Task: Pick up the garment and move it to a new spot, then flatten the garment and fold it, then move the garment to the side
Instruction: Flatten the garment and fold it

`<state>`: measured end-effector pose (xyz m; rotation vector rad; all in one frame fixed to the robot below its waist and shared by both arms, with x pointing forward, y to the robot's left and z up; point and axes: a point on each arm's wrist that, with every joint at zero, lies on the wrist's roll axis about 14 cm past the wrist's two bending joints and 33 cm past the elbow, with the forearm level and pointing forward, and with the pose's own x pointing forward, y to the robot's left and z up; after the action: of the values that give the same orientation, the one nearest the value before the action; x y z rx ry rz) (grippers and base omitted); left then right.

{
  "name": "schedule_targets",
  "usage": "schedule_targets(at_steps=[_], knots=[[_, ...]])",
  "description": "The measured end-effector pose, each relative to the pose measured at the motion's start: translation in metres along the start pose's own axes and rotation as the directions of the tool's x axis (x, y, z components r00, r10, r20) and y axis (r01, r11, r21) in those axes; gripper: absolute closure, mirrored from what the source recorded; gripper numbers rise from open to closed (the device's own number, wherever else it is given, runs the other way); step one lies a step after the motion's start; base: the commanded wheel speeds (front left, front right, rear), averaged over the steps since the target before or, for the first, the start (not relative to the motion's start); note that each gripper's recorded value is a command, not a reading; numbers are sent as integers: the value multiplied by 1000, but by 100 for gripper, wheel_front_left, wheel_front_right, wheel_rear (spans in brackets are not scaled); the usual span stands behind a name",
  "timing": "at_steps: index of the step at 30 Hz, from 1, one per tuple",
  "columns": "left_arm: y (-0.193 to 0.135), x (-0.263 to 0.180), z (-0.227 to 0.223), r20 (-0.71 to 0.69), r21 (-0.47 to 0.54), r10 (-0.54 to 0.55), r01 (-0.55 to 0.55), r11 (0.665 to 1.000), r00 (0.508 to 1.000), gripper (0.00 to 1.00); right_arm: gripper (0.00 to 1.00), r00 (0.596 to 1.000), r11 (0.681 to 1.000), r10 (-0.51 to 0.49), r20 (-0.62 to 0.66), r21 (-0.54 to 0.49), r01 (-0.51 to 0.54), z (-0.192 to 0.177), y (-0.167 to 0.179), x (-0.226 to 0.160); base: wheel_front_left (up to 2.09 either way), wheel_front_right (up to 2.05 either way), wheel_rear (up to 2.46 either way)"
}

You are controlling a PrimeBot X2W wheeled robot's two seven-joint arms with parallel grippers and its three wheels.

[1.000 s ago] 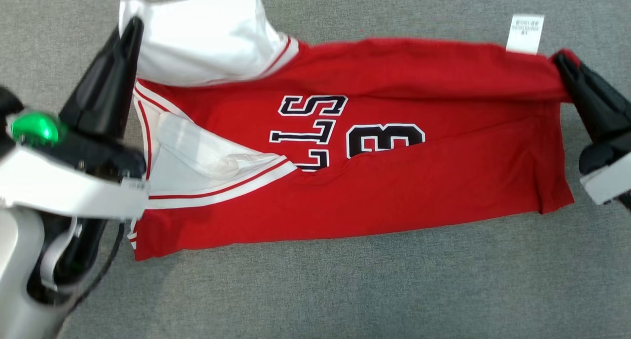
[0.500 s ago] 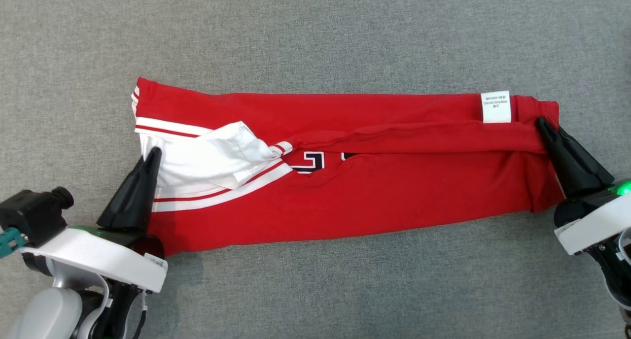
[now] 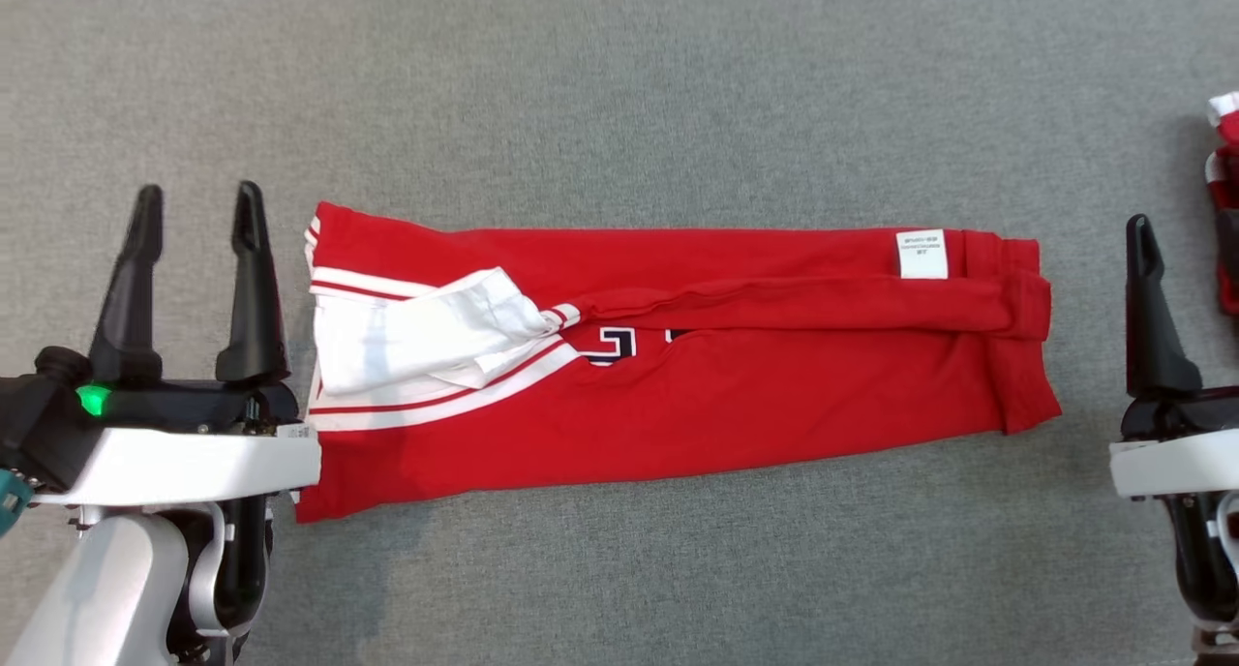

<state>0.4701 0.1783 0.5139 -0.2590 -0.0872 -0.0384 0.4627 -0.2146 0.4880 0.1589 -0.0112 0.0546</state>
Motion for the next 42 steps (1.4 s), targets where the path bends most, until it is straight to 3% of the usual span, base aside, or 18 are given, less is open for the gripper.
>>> schedule_targets(at_steps=[2, 5, 17, 22, 35, 36, 37, 38, 39, 42], knots=[[0, -9, 23, 75, 66, 8, -13, 998, 997, 0, 0, 1000, 1000, 13, 9, -19, -13, 8, 11, -10, 0, 0, 0], [8, -24, 21, 60, 120, 16, -23, 993, 998, 0, 0, 1000, 999, 27, 6, -24, -27, 11, 19, -18, 0, 0, 0], [18, -46, 0, -12, 132, 25, -24, 991, 1000, 0, 0, 997, 1000, 0, -74, -28, -2, -7, 11, -26, 0, 0, 0], [16, -42, -6, -23, 125, 16, -13, 992, 1000, 0, 0, 982, 999, -39, -185, -31, 33, -33, -9, -16, 0, 0, 0], [26, -39, -23, -59, 120, 45, -38, 992, 997, 0, 0, 887, 997, 70, -456, 62, -47, -122, 24, -14, 0, 0, 0], [26, -39, -23, -60, 118, 45, -37, 992, 997, 0, 13, 884, 996, 72, -462, 75, -42, -124, 24, -13, 0, 0, 0], [26, -39, -24, -61, 117, 46, -38, 992, 997, 0, 62, 880, 996, 74, -469, 80, -41, -126, 25, -13, 0, 0, 0], [25, -39, -25, -63, 116, 44, -36, 993, 997, 0, 62, 874, 996, 78, -480, 84, -42, -128, 25, -13, 0, 0, 0], [25, -39, -25, -64, 117, 44, -36, 992, 997, 0, 98, 872, 995, 83, -482, 91, -44, -129, 26, -12, 0, 0, 0], [24, -35, -24, -57, 116, 38, -32, 993, 998, 0, 100, 866, 992, 104, -489, 112, -56, -132, 31, -11, 0, 0, 0]])
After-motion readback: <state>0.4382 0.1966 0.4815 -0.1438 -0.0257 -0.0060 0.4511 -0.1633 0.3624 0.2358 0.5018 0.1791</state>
